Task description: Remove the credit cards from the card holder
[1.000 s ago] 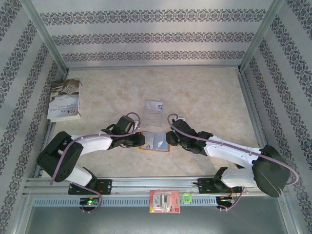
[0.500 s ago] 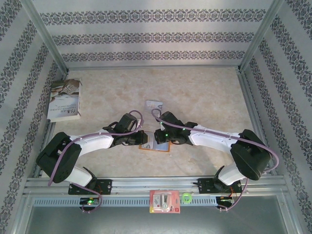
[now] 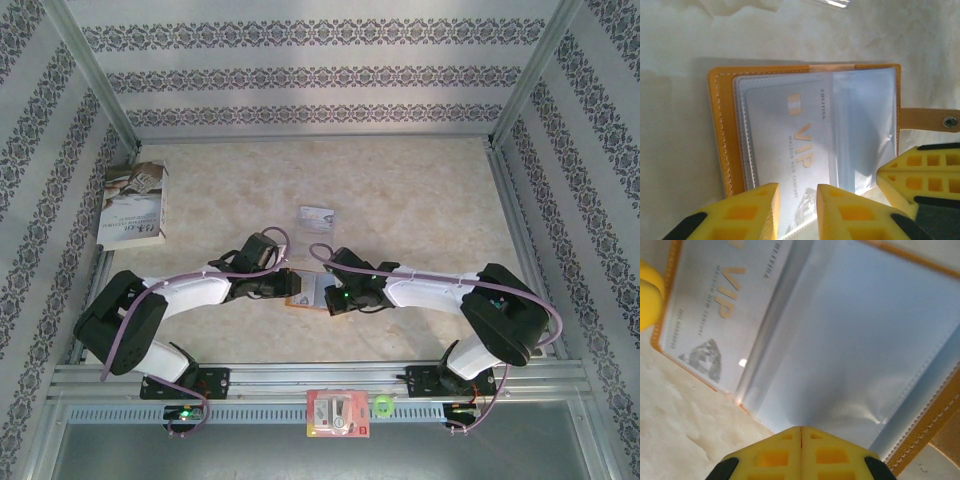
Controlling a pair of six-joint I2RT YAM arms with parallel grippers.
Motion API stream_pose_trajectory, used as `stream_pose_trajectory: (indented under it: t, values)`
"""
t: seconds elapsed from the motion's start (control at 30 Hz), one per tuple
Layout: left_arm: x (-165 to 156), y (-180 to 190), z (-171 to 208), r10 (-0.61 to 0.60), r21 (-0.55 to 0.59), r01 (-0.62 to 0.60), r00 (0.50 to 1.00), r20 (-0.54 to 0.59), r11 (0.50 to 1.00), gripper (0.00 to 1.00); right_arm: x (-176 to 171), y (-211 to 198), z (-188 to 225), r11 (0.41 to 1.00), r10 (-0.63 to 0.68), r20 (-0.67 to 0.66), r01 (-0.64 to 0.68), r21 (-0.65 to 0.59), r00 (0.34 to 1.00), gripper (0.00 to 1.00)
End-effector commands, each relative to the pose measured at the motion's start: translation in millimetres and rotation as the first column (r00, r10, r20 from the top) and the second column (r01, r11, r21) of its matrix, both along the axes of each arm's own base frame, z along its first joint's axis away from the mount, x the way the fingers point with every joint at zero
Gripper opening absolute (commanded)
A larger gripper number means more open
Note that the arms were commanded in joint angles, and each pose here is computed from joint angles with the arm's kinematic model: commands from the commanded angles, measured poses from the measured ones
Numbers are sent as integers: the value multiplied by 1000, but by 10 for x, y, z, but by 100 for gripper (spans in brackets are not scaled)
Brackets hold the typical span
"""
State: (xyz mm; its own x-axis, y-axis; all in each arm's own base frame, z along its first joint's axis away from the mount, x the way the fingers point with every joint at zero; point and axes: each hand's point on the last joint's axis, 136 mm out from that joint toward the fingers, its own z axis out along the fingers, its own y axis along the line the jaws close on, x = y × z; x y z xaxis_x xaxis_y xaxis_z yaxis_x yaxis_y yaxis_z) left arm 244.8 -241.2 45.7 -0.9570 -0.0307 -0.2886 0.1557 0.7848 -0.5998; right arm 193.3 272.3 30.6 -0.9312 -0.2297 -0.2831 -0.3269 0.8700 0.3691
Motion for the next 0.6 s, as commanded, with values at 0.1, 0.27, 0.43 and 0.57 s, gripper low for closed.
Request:
stream_pose_trajectory:
  t: [0.1,0.27,0.43,0.57]
  values:
    - [106,47,47,-3,19,1,997,79,1000,18,308,334,412,985,-30,-12,32,169,999,11]
    - [150,151,-83,35,72,-41,995,89,997,14,481,422,305,968,-107,-108,128,214,988,15]
    - [145,202,-176,30,111,-40,996,87,993,13,519,368,125,962,-171,-164,200,185,972,14]
    - [142,207,-233,25,126,-35,997,78,991,12,542,335,32,954,-204,-185,238,182,961,14]
